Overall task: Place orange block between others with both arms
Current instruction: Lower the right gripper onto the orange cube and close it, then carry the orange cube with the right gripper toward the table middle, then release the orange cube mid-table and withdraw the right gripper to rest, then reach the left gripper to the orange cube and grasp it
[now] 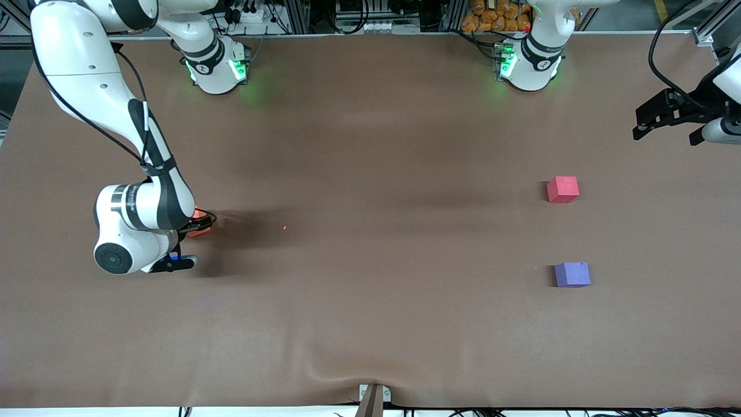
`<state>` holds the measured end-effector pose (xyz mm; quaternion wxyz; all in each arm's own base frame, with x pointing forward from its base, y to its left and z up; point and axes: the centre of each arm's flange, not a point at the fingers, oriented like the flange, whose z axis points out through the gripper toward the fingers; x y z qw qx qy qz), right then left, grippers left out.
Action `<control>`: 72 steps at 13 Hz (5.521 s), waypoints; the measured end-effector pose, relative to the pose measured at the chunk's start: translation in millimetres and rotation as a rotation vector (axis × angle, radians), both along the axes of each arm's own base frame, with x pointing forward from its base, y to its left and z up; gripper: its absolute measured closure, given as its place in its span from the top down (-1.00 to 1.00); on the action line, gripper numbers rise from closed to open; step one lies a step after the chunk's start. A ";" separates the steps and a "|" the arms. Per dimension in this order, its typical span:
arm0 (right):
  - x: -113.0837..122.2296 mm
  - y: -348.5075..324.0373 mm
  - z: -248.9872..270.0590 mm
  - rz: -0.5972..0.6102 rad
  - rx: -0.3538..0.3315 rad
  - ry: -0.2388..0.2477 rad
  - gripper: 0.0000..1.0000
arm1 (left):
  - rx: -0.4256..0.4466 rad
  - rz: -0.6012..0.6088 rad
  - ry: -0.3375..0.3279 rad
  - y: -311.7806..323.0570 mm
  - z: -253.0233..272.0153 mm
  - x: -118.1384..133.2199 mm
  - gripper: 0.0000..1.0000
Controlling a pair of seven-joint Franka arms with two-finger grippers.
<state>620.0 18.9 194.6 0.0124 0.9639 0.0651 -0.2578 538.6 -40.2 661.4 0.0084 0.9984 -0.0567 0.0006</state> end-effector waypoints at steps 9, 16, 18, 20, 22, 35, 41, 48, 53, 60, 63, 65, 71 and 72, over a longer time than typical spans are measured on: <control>-1.7 -5.0 -9.6 0.057 0.031 -0.009 0.19 | 0.000 0.006 0.000 3.3 0.0 0.2 1.00; 18.4 59.9 32.0 0.073 0.093 -0.110 0.12 | 0.000 0.016 0.000 8.4 0.0 0.6 1.00; 11.9 118.4 41.7 -0.019 0.184 -0.111 0.12 | 0.000 0.016 0.000 8.5 0.0 0.6 1.00; 0.3 169.9 43.0 -0.077 0.255 -0.087 0.12 | 0.000 0.016 0.000 8.5 -0.1 0.6 1.00; -13.9 224.0 45.3 -0.162 0.334 -0.059 0.12 | 0.000 0.016 0.000 8.5 -0.1 0.6 1.00; -70.8 378.1 24.6 -0.351 0.289 -0.130 0.61 | 0.000 0.016 0.000 8.5 -0.1 0.6 1.00; -45.5 357.9 39.9 -0.385 0.301 -0.167 1.00 | 0.000 0.016 0.000 8.5 -0.2 0.6 1.00; -1.4 235.0 161.1 -0.291 0.153 -0.211 1.00 | 0.000 0.016 0.001 8.5 -0.5 0.6 1.00; 5.4 123.6 268.9 -0.265 0.035 -0.268 1.00 | 0.000 0.014 0.001 7.8 -0.4 0.6 1.00; -7.2 -3.8 357.8 -0.046 0.045 -0.357 1.00 | 0.000 0.014 0.001 7.4 -0.3 0.6 1.00; -18.8 -47.4 376.6 -0.040 0.039 -0.358 1.00 | 0.000 0.014 0.001 7.5 -0.3 0.6 1.00; -28.1 -66.2 386.4 -0.059 0.032 -0.346 1.00 | 0.000 0.013 0.001 7.1 -0.3 0.6 1.00; -32.6 -87.2 387.1 -0.094 0.019 -0.337 1.00 | 0.002 0.010 0.016 -39.4 -6.7 -2.0 1.00; -33.6 -94.8 387.2 -0.107 0.014 -0.337 1.00 | 0.004 0.011 0.040 -61.8 -18.7 -0.1 1.00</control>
